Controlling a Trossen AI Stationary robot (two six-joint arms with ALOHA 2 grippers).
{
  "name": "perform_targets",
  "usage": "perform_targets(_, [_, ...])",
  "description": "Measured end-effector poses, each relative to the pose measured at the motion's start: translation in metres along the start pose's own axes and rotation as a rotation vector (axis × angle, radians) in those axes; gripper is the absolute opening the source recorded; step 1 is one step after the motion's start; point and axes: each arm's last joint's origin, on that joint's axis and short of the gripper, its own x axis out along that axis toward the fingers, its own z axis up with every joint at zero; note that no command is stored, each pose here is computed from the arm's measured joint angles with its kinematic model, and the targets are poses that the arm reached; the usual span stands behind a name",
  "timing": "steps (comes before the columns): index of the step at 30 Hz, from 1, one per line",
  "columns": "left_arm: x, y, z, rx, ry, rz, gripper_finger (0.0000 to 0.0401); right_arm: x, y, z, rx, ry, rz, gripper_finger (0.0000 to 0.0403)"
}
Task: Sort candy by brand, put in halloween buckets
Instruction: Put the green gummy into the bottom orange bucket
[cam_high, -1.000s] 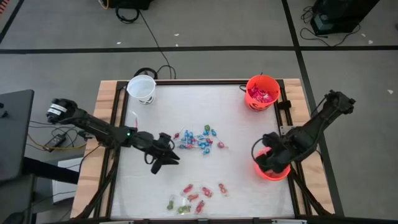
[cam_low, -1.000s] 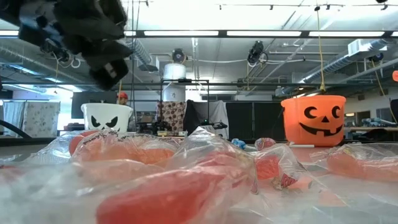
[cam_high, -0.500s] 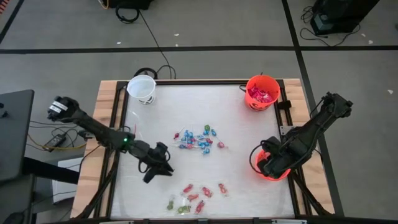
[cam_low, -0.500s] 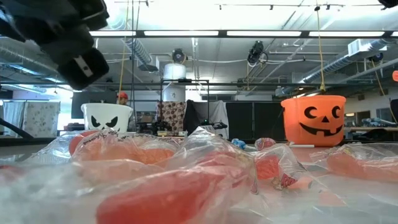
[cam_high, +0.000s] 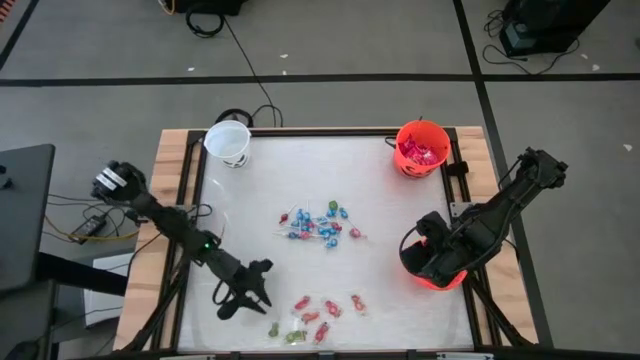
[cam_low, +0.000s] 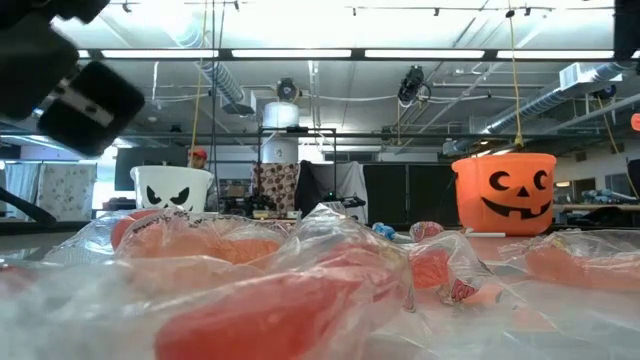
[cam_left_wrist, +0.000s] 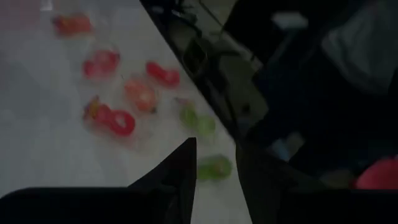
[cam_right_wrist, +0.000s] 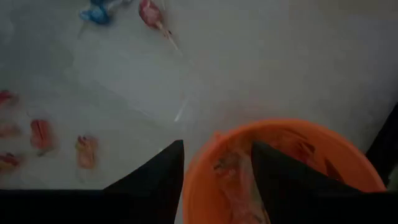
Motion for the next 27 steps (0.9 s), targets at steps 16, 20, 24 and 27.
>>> perform_targets(16, [0.054, 0.015, -0.032, 0.111, 0.167, 0.012, 0.012, 0.004, 0.005, 0.01, -0.027, 0.094, -0.007, 0.0197])
perform_targets(20, [0.065, 0.02, -0.043, 0.091, 0.188, -0.017, 0.0114, 0.005, 0.005, 0.011, -0.025, 0.113, -0.015, 0.0197])
perform_targets(24, [0.07, 0.024, -0.051, 0.076, 0.201, -0.002, 0.0062, 0.005, 0.005, 0.012, -0.026, 0.117, -0.016, 0.0197])
perform_targets(27, [0.07, 0.025, -0.051, 0.062, 0.198, 0.006, 0.0011, 0.005, 0.005, 0.013, -0.022, 0.118, -0.018, 0.0197])
